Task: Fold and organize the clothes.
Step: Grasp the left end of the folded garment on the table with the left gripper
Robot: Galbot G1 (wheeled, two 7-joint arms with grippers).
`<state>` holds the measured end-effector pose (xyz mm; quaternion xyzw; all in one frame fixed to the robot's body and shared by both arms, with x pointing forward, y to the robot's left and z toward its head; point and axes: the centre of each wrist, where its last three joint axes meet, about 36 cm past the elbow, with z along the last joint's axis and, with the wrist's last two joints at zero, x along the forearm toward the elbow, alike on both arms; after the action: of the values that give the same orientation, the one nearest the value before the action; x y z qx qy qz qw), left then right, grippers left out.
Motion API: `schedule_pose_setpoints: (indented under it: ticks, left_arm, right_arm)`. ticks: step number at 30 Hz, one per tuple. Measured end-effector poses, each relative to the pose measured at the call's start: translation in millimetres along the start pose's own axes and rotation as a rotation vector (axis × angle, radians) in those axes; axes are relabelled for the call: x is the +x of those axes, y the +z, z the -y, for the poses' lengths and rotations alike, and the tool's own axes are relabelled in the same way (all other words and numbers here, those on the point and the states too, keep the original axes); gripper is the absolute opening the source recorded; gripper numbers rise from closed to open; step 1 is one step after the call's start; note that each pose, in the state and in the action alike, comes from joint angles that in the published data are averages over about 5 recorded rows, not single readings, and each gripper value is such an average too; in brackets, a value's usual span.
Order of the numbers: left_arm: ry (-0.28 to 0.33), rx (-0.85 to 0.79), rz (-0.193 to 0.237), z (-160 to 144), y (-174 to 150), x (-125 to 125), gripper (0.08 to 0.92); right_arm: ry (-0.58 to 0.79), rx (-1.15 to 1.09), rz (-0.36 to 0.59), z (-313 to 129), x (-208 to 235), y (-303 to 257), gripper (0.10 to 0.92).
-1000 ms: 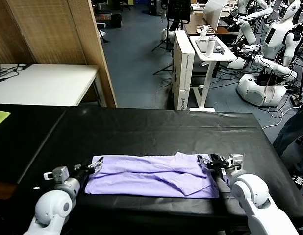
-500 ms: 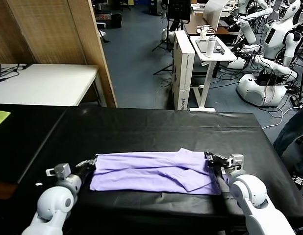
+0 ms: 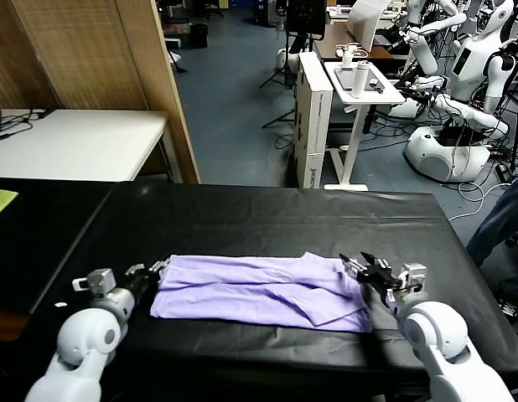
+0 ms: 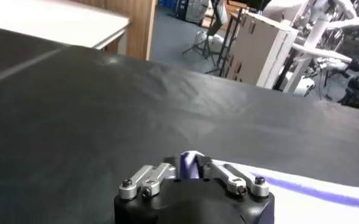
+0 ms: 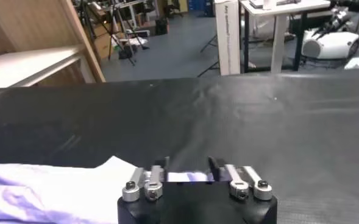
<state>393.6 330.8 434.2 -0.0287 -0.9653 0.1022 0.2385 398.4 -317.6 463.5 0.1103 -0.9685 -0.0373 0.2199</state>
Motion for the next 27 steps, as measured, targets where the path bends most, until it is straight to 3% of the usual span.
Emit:
schedule_pose_setpoints:
  ticks: [3,6,12,19,27]
  left_arm:
    - [0.024,-0.011,-0.016,-6,-8,13,0.841]
    - [0.049,-0.018,-0.063,-16,-16,22,0.898]
    - [0.138,0.039,-0.183,-38,-36,28,0.907]
    - [0.207,0.101,-0.229,-51,-33,23,0.907]
    - [0.216,0.136,-0.255,-53,-22,17,0.907]
  right_arm:
    - [-0.004,0.012,0.006,4,9,-5,0.906]
    - [-0.005,0.015,0.010,9,17,-10,0.907]
    - [0.009,0.014,0.016,16,33,-14,0.907]
    - [0.030,0.015,0.016,21,43,-14,0.907]
    - [0.035,0.016,0.015,21,44,-13,0.907]
